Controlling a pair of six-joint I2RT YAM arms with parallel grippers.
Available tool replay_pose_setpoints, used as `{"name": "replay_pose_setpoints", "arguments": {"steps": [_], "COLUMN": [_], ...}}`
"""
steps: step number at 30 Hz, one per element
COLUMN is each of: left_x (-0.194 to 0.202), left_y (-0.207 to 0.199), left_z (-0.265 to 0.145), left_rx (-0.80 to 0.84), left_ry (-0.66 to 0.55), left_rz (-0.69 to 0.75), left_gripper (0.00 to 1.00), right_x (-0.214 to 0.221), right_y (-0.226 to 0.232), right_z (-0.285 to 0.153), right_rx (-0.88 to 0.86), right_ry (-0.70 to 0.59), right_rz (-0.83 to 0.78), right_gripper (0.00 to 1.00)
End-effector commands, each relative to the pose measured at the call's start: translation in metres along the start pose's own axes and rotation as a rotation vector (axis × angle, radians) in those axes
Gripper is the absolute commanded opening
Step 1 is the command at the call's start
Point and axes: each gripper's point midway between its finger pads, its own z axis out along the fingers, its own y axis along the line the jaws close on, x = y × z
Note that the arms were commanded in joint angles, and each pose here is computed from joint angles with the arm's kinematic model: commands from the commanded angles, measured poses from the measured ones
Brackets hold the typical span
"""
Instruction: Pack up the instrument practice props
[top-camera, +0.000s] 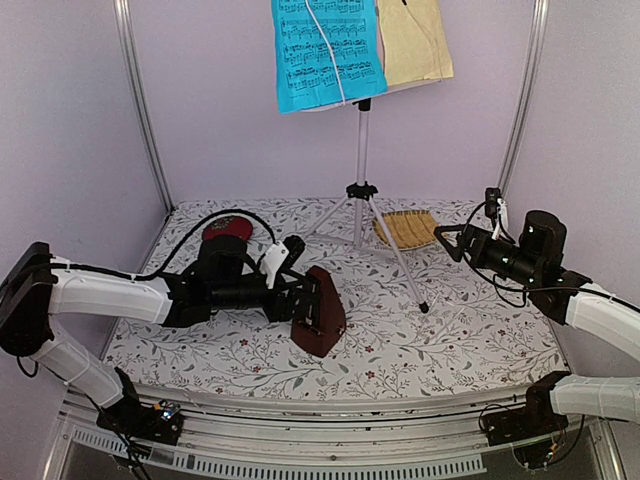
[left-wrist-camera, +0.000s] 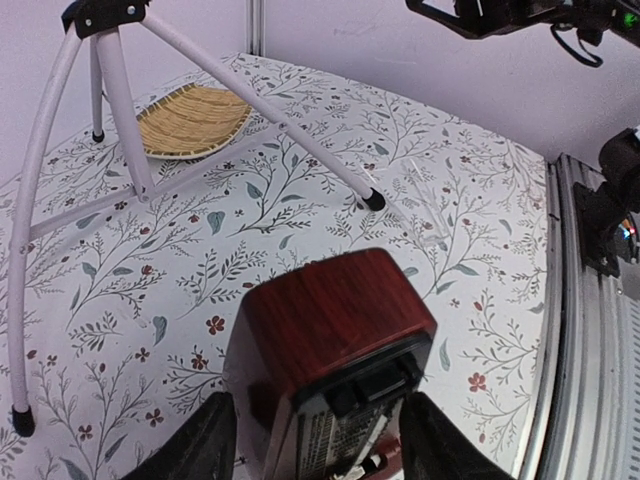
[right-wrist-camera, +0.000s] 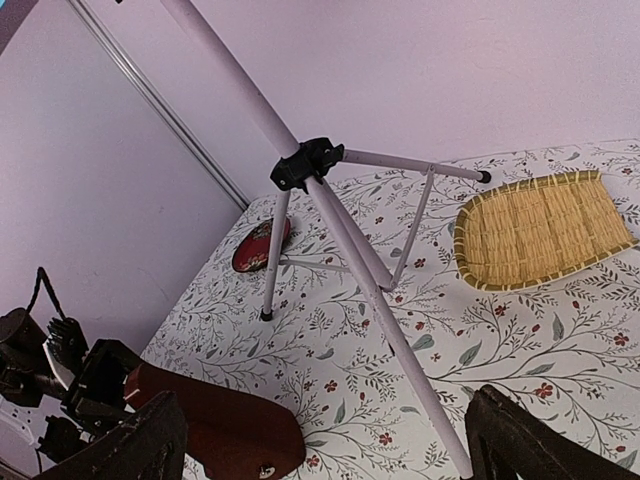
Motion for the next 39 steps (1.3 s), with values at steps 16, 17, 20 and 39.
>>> {"name": "replay_pose_setpoints", "arguments": {"steps": [16,17,20,39], "left_x": [0.01,0.011,0.012,0.008], "left_y": [0.002,0.003,0.002,0.002], "left_z": [-0.001,-0.001,0.0,-0.009], "left_rx": [-0.03,-0.034,-0.027,-0.014], "left_ry": [0.016,0.02,0.025,-0.013], "left_rz": [0.016,0.018,0.021,0.019], "left_gripper": [0.87,0.87,0.86,0.6], "right_x": [-0.001,-0.001,-0.001,0.0], "right_y": [0.003,0.004,0.004,0.004], "right_z": [0.0,0.0,0.001,0.005], "right_rx": [-0.028,-0.03,-0.033,-0.044], "right_ry": [-0.014,-0.015,-0.015,-0.006], "right_rz": [-0.002,-0.002,-0.004,0.002], "right_gripper": [0.99,0.99,0.99,0.99]}}
